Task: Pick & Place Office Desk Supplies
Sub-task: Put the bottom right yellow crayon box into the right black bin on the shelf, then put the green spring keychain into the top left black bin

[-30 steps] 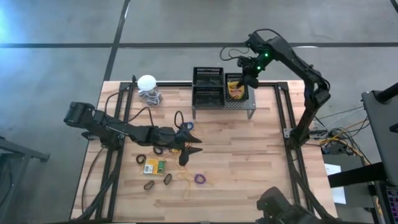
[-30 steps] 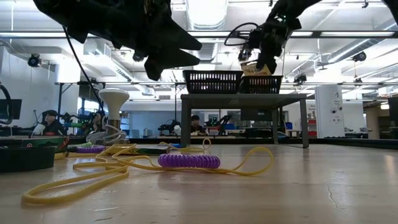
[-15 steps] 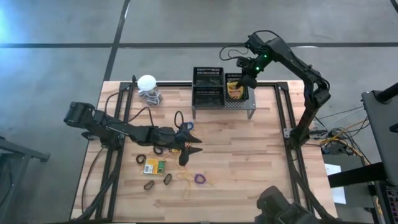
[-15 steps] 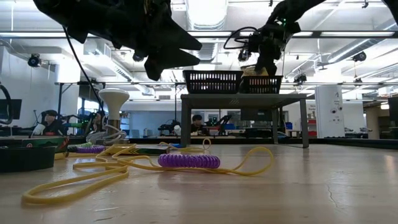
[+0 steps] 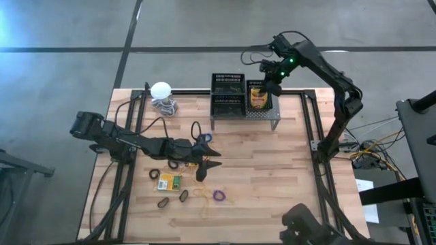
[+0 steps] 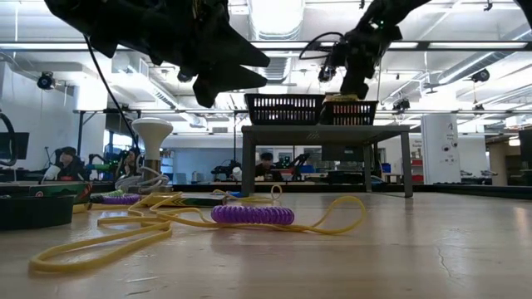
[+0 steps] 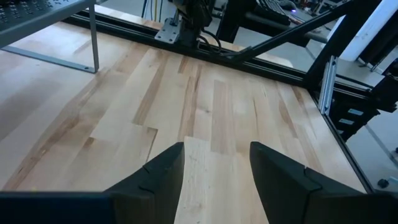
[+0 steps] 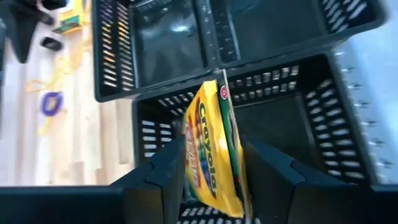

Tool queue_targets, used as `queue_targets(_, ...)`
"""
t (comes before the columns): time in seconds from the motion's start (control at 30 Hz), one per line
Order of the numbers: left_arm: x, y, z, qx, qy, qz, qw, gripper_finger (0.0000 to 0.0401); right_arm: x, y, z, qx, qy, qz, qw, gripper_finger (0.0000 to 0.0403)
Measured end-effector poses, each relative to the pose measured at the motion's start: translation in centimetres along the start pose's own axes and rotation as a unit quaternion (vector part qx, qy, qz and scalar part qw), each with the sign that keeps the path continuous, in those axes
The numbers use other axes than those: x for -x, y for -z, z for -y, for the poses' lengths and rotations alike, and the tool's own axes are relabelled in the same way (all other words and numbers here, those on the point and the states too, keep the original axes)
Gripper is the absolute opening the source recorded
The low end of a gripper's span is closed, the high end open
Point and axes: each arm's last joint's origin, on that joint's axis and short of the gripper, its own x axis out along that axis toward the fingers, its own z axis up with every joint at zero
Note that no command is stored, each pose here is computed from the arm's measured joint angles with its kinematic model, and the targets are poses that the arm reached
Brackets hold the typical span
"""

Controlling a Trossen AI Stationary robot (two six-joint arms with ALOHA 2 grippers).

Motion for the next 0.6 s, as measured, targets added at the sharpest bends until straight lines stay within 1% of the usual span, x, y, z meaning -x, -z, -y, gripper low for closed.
queue_targets(0.17,0.0,0.0,0.0,0.0,0.0,0.0,1.0,0.0187,1.7,0.0,-1.1,0.011,0.054,0.007,0.998,0.0141)
queue_targets(0.3,0.0,0.0,0.0,0.0,0.0,0.0,1.0,0.0187,4.0,-0.1,-3.4,0.025,0.092,0.036,0.995,0.0136)
queue_targets(0.4,0.0,0.0,0.0,0.0,0.0,0.0,1.0,0.0187,5.6,-0.1,-6.3,0.045,0.118,0.064,0.99,0.0131)
queue_targets(0.53,0.0,0.0,0.0,0.0,0.0,0.002,1.0,0.0187,6.9,0.2,-12.1,0.095,0.145,0.104,0.979,0.0125)
queue_targets(0.6,0.0,-0.1,0.0,0.001,0.002,0.006,1.0,0.0187,6.7,0.6,-15.1,0.122,0.151,0.13,0.972,0.0121)
